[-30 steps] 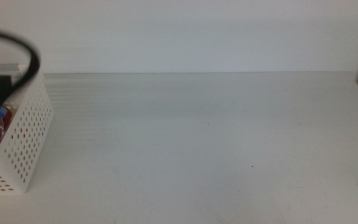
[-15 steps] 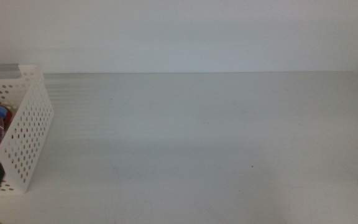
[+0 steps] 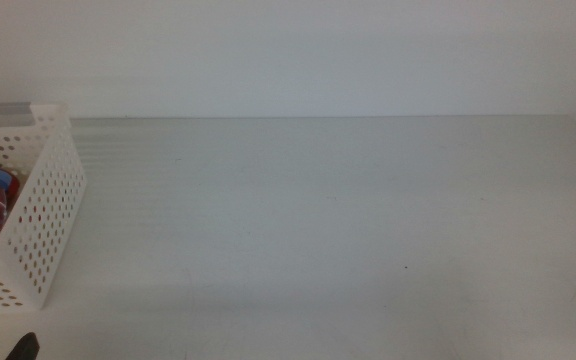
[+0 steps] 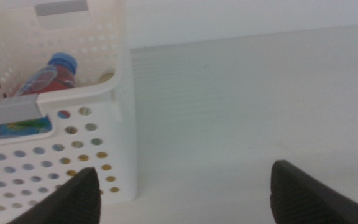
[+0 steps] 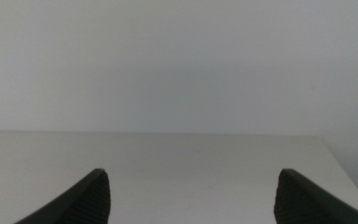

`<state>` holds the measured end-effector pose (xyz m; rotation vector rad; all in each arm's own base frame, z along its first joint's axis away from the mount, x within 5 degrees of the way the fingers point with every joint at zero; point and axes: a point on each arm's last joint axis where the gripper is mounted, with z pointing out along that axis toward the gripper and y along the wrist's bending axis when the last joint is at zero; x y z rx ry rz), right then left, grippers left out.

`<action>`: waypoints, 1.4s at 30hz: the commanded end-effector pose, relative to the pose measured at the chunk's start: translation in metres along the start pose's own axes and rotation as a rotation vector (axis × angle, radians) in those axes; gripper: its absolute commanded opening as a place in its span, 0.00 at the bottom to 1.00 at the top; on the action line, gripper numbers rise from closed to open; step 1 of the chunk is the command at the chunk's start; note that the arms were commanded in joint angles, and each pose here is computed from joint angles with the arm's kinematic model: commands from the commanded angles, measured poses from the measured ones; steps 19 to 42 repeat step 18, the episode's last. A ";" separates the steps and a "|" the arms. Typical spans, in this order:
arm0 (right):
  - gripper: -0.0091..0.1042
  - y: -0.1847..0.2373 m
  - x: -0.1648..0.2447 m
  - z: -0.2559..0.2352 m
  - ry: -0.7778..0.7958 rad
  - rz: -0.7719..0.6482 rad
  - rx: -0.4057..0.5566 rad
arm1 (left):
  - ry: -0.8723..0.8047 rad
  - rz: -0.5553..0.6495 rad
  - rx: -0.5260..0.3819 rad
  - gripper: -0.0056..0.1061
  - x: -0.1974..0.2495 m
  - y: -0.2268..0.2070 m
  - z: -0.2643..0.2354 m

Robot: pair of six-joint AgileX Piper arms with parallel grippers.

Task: Use arms to grab the bottles and put them into the dustbin to the left of the table.

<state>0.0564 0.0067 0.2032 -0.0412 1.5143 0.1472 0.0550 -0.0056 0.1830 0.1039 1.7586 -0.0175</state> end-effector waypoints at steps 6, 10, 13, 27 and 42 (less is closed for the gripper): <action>0.73 -0.002 -0.007 -0.003 -0.070 -0.015 0.044 | -0.098 -0.011 -0.090 0.86 -0.004 0.006 -0.001; 0.73 -0.003 -0.008 -0.003 -0.073 -0.017 0.062 | -0.099 -0.036 -0.093 0.86 -0.004 0.006 -0.001; 0.73 -0.003 -0.008 -0.003 -0.073 -0.017 0.062 | -0.099 -0.036 -0.093 0.86 -0.004 0.006 -0.001; 0.73 -0.003 -0.008 -0.003 -0.075 -0.017 0.062 | -0.097 -0.036 -0.093 0.86 -0.004 0.006 -0.001; 0.73 -0.003 -0.008 -0.003 -0.075 -0.017 0.062 | -0.097 -0.036 -0.093 0.86 -0.004 0.006 -0.001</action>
